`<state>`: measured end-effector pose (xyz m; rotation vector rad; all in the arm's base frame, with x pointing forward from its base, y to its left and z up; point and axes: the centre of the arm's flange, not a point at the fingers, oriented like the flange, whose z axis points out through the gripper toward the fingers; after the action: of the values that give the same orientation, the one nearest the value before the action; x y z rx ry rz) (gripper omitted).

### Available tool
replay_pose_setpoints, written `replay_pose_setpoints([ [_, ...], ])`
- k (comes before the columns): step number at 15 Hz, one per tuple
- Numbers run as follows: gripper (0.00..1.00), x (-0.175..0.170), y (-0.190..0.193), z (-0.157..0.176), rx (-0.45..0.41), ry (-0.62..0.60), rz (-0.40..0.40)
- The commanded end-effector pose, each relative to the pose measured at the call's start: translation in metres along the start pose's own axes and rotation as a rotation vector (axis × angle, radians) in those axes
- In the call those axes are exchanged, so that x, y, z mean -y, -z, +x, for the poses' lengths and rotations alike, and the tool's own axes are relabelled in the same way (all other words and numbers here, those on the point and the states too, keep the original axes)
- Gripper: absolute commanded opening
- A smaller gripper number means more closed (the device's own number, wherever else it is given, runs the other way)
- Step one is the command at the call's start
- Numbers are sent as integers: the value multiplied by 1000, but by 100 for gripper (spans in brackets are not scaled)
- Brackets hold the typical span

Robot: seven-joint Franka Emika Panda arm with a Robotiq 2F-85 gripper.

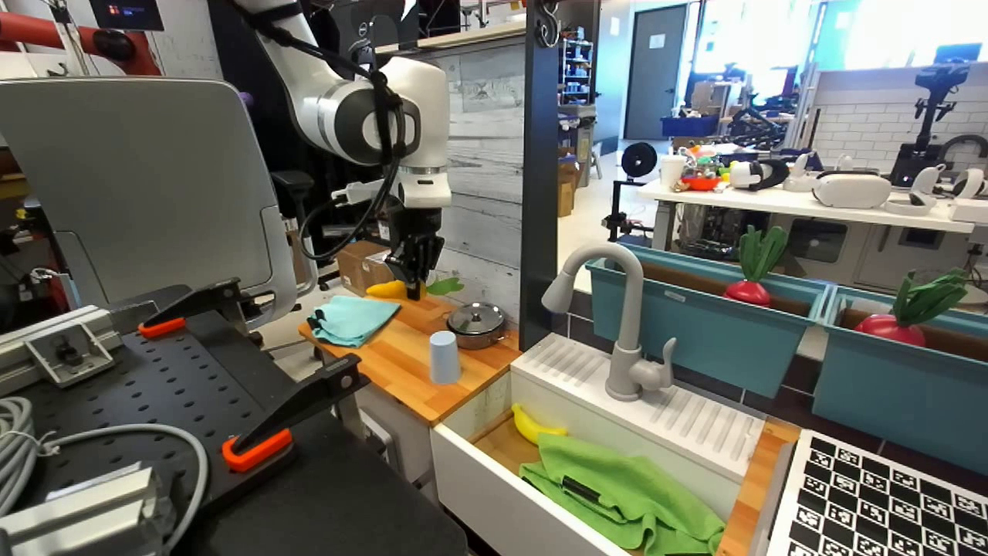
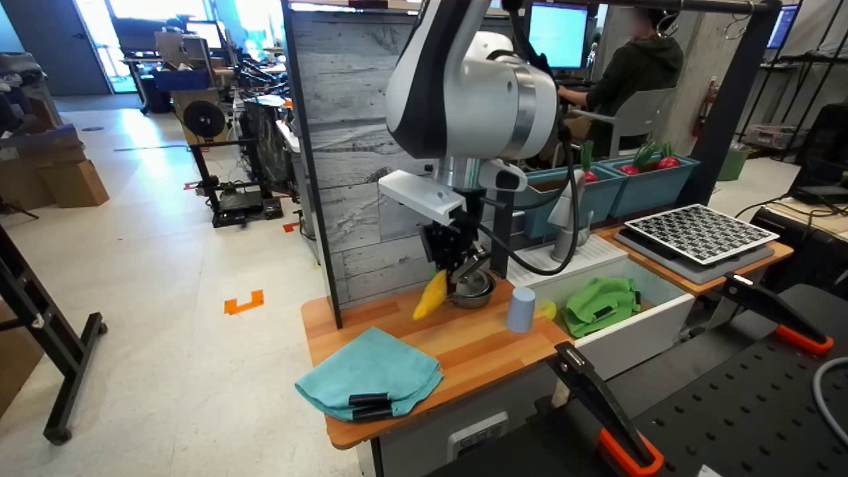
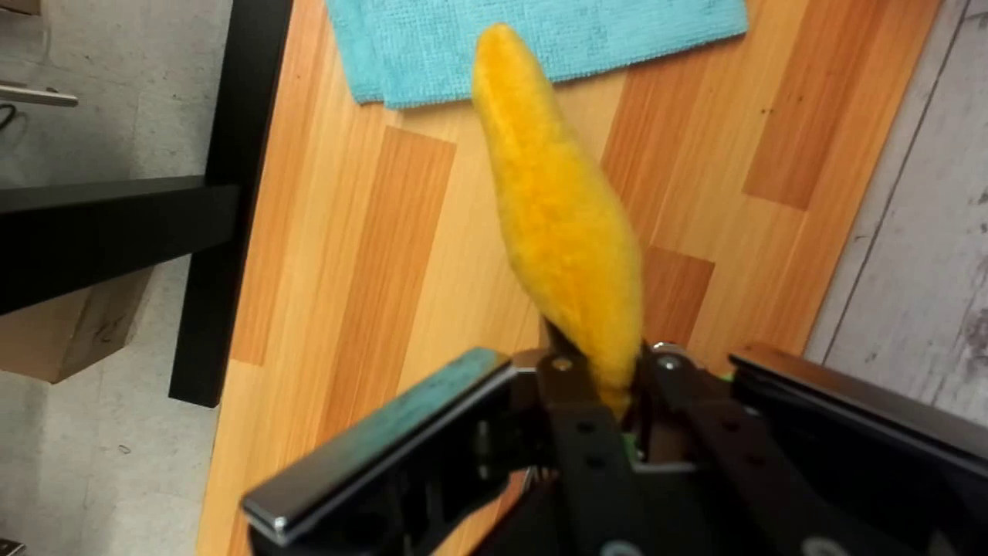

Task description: Move the carrot plush toy

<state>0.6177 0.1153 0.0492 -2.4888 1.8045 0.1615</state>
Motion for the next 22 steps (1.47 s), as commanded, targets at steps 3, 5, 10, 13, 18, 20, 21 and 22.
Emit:
replay_pose_setpoints([
  [3, 3, 26, -17, -8, -20, -51, -3],
  [5, 3, 33, -22, -12, -21, -60, -5],
  [10, 3, 49, -32, -18, -32, -72, 8],
  [13, 3, 57, -42, -18, -40, -77, 8],
  [18, 3, 61, -59, -15, -57, -63, -15],
  [20, 3, 61, -66, -16, -67, -50, -33],
  [21, 3, 61, -69, -17, -70, -40, -41],
  [22, 33, 61, -71, -18, -72, -37, -49],
])
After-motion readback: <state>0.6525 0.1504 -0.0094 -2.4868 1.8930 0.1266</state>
